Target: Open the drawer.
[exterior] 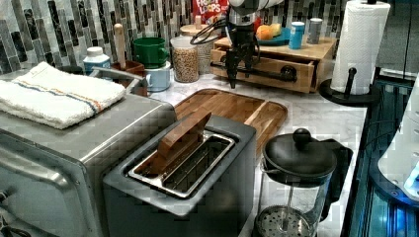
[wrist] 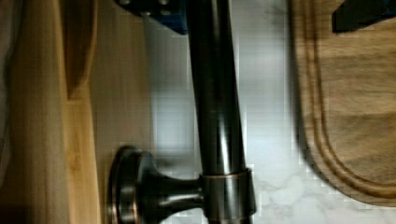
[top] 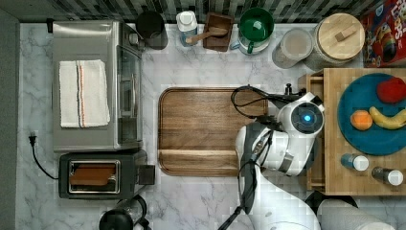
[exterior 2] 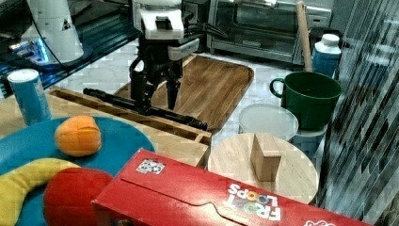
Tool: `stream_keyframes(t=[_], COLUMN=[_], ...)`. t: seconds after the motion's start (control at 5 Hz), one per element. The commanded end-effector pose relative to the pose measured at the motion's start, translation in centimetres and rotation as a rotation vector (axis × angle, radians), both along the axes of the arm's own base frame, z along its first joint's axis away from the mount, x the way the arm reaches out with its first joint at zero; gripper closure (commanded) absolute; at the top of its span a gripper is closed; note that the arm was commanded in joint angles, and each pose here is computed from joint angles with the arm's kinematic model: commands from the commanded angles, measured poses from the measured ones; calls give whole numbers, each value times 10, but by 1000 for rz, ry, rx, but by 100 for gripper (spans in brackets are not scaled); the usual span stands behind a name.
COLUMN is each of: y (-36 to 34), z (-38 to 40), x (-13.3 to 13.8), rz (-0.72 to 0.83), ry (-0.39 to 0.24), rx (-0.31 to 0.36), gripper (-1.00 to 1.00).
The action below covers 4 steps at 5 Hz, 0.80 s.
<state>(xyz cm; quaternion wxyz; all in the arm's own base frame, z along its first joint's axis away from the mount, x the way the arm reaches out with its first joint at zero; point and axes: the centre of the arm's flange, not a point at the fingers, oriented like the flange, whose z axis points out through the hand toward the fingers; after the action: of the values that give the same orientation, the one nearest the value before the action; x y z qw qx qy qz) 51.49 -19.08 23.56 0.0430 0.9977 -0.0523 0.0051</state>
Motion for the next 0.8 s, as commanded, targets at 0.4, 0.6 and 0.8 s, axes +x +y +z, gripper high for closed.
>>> stream_keyframes(t=[0.4,0.6,0.8], y=[228,241,247], z=[27,25,27], x=[23,26,32], rz=[37,29,14], ry=[5,-9,13], rx=[61,54,62], gripper=[-100,-100,-100])
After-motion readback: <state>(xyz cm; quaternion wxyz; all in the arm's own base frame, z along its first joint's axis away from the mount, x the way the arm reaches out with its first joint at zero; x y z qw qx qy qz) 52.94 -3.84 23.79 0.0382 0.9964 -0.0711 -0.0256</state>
